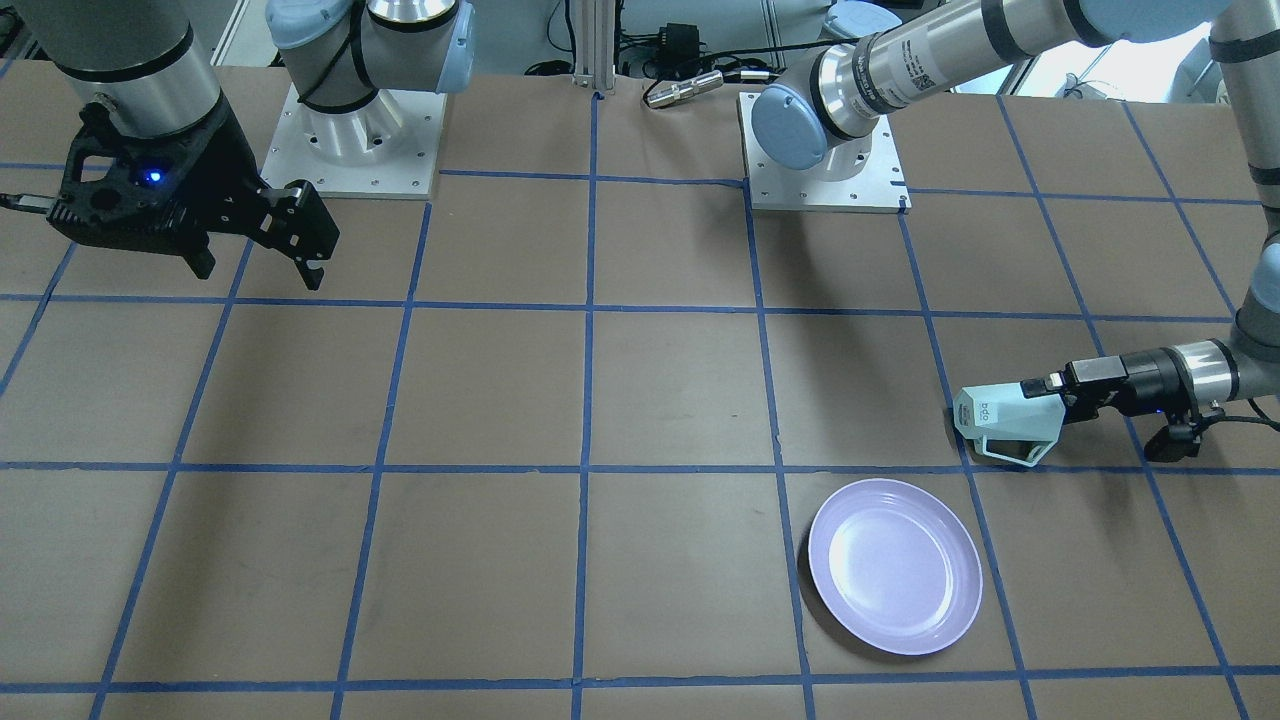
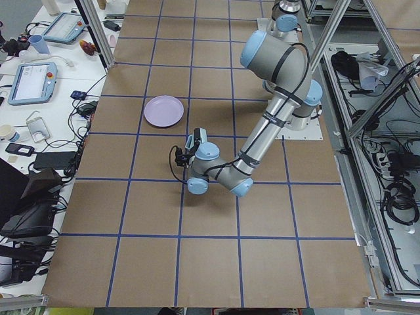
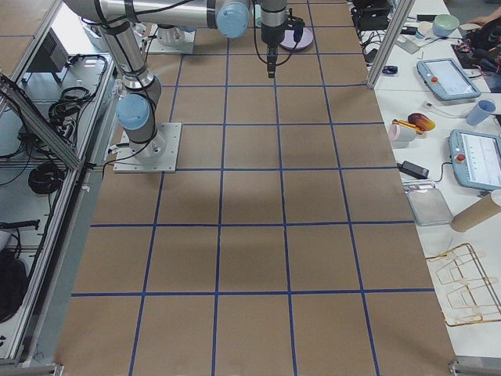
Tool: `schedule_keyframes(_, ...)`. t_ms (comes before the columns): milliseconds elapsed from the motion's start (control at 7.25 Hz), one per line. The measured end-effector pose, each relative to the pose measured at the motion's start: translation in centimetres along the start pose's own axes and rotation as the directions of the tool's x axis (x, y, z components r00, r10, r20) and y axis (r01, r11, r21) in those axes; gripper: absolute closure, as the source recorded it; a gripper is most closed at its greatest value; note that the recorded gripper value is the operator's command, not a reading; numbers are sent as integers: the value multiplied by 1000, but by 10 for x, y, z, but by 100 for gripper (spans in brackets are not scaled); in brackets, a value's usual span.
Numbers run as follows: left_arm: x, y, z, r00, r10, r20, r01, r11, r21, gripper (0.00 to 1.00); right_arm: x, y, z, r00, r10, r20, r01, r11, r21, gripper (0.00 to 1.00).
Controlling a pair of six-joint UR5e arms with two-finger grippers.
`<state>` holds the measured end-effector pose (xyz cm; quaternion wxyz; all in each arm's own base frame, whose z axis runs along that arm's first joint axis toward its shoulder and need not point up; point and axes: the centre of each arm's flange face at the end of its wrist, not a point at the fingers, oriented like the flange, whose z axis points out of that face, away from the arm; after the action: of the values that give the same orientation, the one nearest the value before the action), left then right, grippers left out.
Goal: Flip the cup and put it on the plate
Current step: 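Close the left gripper on the cup rim and tilt it upright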
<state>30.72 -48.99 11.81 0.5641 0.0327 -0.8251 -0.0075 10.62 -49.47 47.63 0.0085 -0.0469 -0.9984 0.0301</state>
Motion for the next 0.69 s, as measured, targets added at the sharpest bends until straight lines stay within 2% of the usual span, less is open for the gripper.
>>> schedule_keyframes(690, 1, -2, 4, 1000, 10, 2, -10, 1000, -9, 6, 0, 0, 0, 1000, 0, 0, 0, 1000, 0, 0)
